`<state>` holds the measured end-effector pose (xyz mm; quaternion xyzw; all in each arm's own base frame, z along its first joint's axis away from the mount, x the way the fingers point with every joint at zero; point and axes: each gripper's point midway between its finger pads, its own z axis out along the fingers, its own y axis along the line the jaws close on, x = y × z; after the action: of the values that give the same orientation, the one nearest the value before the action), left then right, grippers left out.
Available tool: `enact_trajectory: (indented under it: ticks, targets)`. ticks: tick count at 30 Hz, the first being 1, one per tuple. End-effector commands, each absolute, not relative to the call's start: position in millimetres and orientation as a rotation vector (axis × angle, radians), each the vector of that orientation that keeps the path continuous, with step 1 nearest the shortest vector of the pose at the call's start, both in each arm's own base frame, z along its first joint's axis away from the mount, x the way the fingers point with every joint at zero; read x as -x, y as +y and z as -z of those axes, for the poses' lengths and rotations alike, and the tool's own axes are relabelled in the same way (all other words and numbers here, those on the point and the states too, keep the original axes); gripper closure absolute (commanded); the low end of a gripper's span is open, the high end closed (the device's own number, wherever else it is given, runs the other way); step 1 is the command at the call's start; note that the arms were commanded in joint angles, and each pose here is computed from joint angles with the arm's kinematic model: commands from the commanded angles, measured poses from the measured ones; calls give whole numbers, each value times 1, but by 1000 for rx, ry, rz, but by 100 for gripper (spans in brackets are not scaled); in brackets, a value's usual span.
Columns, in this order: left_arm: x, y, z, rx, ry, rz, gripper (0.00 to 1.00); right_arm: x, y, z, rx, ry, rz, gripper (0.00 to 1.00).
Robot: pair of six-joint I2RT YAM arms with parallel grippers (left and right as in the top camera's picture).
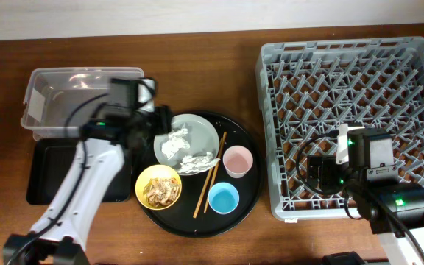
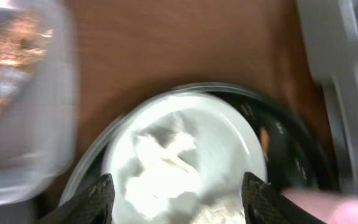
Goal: Sort waste into correct bins and load items into the dishwasher rack
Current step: 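Grasp the white tissues on the plate with the left gripper, move to bin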
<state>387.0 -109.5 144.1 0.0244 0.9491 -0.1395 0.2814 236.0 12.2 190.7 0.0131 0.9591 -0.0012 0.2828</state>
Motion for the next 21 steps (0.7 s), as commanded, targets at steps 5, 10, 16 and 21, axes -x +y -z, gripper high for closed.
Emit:
enact_trajectory:
  ticks: [5, 10, 16, 21]
  targets:
    - [-375, -130, -65, -321, 2728, 119, 35, -238, 11, -197, -50, 2551, -3, 1]
    - [-373, -129, -25, -331, 2812, 91, 47, -238, 11, -197, -50, 2551, -3, 1]
    - [-375, -134, -26, -338, 2799, 117, 100, -238, 11, -197, -50, 2551, -3, 1]
    - [-385, -137, -63, -326, 2706, 141, 100, -238, 11, -197, -50, 2551, -2, 1]
